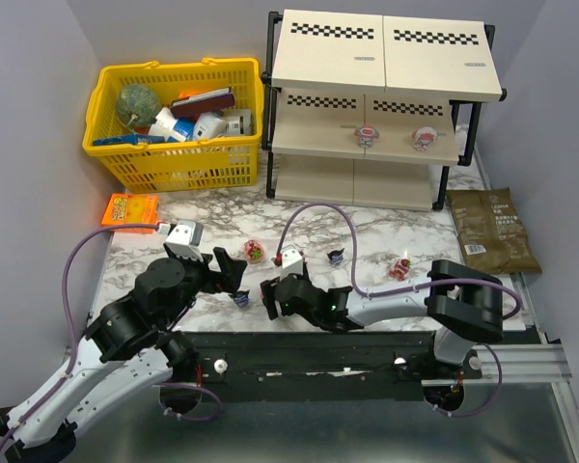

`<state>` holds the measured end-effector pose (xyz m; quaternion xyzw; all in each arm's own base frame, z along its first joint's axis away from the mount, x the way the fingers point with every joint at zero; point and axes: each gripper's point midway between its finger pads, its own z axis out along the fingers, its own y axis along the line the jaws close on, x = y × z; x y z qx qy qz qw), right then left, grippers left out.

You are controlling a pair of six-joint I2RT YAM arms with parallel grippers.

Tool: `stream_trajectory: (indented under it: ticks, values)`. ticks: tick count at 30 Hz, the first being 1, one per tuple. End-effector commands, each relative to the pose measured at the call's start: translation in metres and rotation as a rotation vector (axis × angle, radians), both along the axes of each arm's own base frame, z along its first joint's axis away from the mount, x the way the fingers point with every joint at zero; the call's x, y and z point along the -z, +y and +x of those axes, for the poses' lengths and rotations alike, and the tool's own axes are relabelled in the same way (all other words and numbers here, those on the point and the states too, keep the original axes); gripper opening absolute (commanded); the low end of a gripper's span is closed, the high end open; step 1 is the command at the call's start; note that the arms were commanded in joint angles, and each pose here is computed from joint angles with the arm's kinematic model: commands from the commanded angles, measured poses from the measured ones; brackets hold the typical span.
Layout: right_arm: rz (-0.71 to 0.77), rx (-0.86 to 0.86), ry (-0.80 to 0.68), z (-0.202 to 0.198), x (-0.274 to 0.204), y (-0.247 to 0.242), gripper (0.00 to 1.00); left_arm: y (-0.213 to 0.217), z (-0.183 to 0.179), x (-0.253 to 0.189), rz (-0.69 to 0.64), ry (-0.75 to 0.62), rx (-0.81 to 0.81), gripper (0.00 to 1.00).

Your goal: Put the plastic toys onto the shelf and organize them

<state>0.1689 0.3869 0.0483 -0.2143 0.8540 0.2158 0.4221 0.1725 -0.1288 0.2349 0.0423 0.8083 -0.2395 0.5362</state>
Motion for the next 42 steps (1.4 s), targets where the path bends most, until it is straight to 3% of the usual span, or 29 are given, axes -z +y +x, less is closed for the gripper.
stream_trajectory:
  ticks: [1,9,18,21,25,31,42]
  values:
    - [-0.048,0.034,-0.041,0.009,0.001,0.004,0.84,-0.002,0.0,0.001,-0.01,-0.008,0.01,0.99]
    - [-0.08,0.086,-0.023,0.015,0.014,0.01,0.92,-0.003,0.0,0.002,-0.006,-0.003,0.013,0.99]
    - [-0.105,0.162,-0.005,0.024,0.03,0.006,0.92,-0.003,0.0,0.002,-0.005,-0.002,0.016,0.99]
    - [-0.11,0.167,-0.003,0.025,0.033,0.006,0.88,-0.003,0.0,0.003,-0.005,-0.002,0.014,0.99]
    - [-0.106,0.168,-0.004,0.027,0.032,0.007,0.69,-0.003,0.0,0.002,-0.007,-0.004,0.015,0.99]
    - [-0.072,0.168,-0.009,0.025,0.017,0.004,0.56,-0.003,0.0,0.002,-0.007,-0.004,0.015,0.99]
    - [0.1,0.098,0.019,0.009,-0.046,-0.007,0.52,-0.003,0.0,0.001,-0.008,-0.007,0.016,0.99]
